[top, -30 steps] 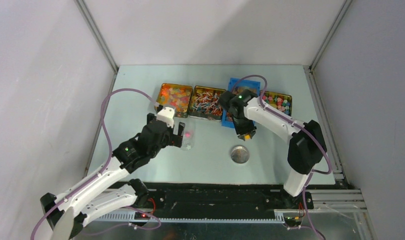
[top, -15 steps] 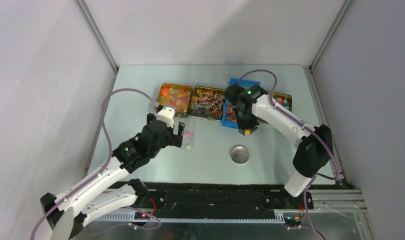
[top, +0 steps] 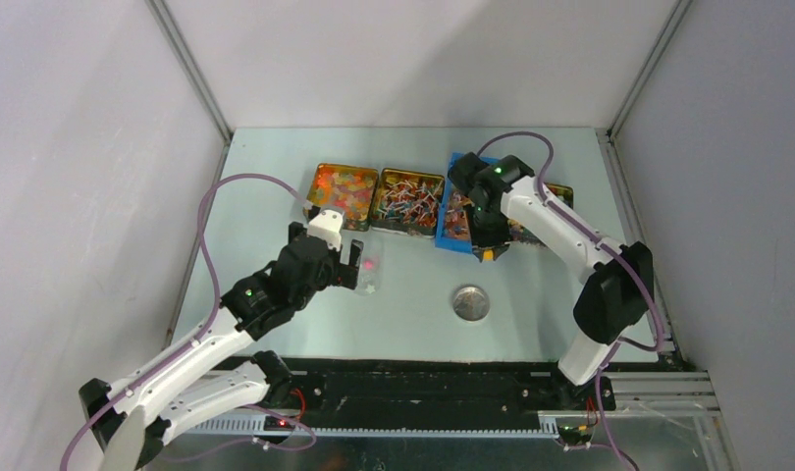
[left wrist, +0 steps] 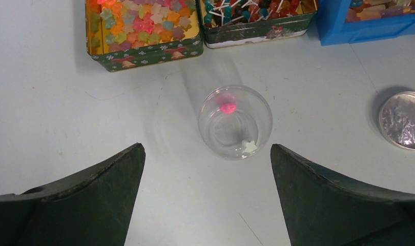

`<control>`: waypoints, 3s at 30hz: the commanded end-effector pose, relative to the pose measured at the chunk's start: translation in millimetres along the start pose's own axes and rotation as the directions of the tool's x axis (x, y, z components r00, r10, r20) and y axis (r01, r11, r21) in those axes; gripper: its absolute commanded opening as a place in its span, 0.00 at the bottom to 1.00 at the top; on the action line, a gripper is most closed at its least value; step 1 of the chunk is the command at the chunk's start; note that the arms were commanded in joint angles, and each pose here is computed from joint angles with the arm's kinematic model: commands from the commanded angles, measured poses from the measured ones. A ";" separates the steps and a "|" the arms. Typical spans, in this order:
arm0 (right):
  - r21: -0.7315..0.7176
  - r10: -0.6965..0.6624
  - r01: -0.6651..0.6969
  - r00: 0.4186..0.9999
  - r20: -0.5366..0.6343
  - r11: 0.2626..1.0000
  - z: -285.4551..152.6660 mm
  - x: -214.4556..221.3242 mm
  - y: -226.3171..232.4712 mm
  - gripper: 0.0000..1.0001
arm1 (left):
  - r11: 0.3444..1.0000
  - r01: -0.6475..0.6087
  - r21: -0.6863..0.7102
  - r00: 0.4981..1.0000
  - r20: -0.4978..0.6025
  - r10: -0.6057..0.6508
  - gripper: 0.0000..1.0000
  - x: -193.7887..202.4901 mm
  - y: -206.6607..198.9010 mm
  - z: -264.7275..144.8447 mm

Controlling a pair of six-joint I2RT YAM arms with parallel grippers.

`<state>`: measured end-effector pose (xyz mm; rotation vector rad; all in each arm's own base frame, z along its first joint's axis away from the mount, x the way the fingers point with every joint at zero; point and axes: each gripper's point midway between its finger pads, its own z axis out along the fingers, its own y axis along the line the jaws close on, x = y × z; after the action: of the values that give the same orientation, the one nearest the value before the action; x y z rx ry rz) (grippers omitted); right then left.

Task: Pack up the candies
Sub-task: Scoop the fake candies from the storage box.

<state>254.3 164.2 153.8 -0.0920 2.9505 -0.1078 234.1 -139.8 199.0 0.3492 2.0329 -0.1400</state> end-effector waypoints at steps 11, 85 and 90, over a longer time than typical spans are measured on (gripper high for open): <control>-0.061 -0.026 0.019 0.994 -0.106 0.998 0.1 15.3 9.4 0.00 | 1.000 0.000 -0.009 0.999 0.045 0.000 1.00 -11.1 2.0 -1.2; -0.275 -0.135 0.200 0.961 0.240 0.940 -6.9 7.6 8.4 0.00 | 0.996 0.050 0.068 0.993 0.101 -0.057 1.00 -30.6 -8.0 -7.6; -0.316 -0.172 0.256 0.947 0.270 0.914 -23.8 27.1 16.6 0.00 | 0.927 0.133 0.350 0.977 0.109 -0.181 1.00 -94.1 -68.3 -20.2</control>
<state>240.3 172.3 156.6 -0.3589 2.7163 0.2894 234.5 -160.5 219.9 0.3646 2.0018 -0.2775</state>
